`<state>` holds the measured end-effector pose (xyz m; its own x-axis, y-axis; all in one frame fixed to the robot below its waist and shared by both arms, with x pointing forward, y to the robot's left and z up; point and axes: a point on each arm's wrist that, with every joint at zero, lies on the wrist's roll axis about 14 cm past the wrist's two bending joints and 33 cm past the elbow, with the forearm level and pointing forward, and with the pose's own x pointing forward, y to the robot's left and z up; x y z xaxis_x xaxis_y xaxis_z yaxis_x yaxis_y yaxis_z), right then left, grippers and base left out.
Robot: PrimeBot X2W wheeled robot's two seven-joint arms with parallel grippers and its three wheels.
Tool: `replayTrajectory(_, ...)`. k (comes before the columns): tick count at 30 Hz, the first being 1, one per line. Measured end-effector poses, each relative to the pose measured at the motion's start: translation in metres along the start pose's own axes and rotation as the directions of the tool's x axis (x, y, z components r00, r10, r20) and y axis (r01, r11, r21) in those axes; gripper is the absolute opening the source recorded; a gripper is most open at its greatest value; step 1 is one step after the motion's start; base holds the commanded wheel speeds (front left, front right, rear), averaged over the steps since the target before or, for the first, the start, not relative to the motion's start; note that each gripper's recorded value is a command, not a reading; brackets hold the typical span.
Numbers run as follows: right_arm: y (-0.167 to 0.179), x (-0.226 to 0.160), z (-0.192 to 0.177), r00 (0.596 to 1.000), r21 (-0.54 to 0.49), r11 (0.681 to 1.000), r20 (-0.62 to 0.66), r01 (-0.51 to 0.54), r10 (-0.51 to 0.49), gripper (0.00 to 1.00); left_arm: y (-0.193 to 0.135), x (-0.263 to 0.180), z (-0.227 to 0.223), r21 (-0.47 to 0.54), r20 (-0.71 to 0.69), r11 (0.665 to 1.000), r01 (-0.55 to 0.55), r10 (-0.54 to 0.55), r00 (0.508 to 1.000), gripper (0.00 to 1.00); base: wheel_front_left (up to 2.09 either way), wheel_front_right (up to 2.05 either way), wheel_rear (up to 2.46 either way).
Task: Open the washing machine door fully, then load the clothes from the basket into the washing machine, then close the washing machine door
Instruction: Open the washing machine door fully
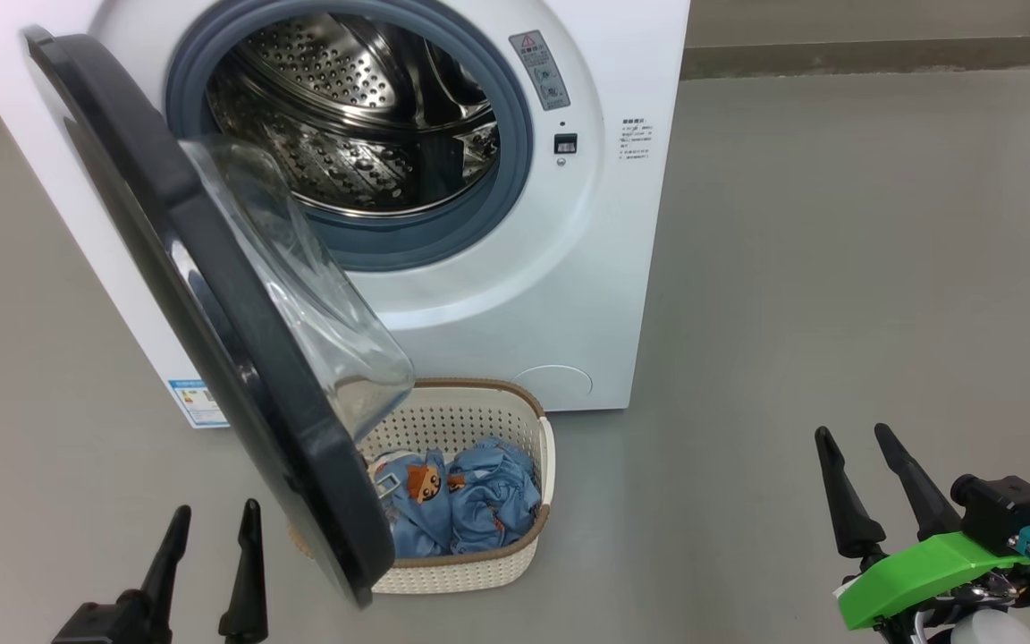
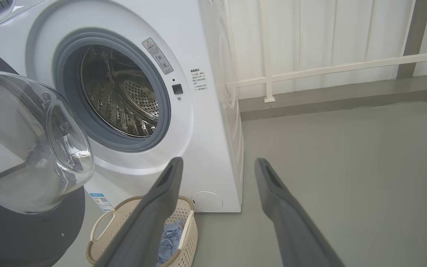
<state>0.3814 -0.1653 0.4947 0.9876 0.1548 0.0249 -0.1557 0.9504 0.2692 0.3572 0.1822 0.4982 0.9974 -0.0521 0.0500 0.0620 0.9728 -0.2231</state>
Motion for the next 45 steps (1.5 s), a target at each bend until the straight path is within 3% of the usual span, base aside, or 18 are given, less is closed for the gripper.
replayTrajectory(15,-0.001,-0.001,-0.001,1.000,0.007,1.000,0.000,0.011,-0.011,1.00,0.000,0.002,0.000,0.011,-0.001,1.000,-0.003,0.003,1.000,1.00,0.00,0.00,0.00)
replayTrajectory(16,-0.001,-0.001,-0.001,1.000,0.008,1.000,0.000,0.011,-0.011,1.00,0.000,0.002,0.000,0.011,-0.001,1.000,-0.003,0.003,1.000,0.76,0.00,0.00,0.00)
replayTrajectory(18,-0.001,-0.001,-0.001,1.000,0.008,1.000,0.000,0.011,-0.011,1.00,0.000,0.002,0.000,0.011,-0.001,1.000,-0.003,0.003,1.000,0.00,0.00,0.00,0.00)
replayTrajectory(24,0.000,0.001,-0.001,1.000,0.011,1.000,0.000,0.009,-0.009,1.00,-0.001,0.002,0.008,0.007,0.025,1.000,-0.005,0.005,1.000,0.00,0.00,0.00,0.00)
replayTrajectory(30,0.005,0.002,-0.003,1.000,0.021,1.000,0.000,0.002,-0.002,1.00,-0.009,0.008,0.048,-0.003,0.153,1.000,0.008,-0.008,0.988,0.00,0.00,0.00,0.00)
replayTrajectory(39,0.006,0.002,-0.004,1.000,0.021,1.000,-0.004,0.000,0.001,1.00,-0.045,0.006,0.113,0.034,0.353,0.994,0.103,-0.108,0.929,0.00,0.00,0.00,0.00)
replayTrajectory(45,0.004,0.001,-0.005,1.000,0.021,1.000,-0.007,0.004,-0.004,1.00,-0.087,0.000,0.129,0.037,0.391,0.972,0.234,-0.229,0.891,0.00,0.00,0.00,0.00)
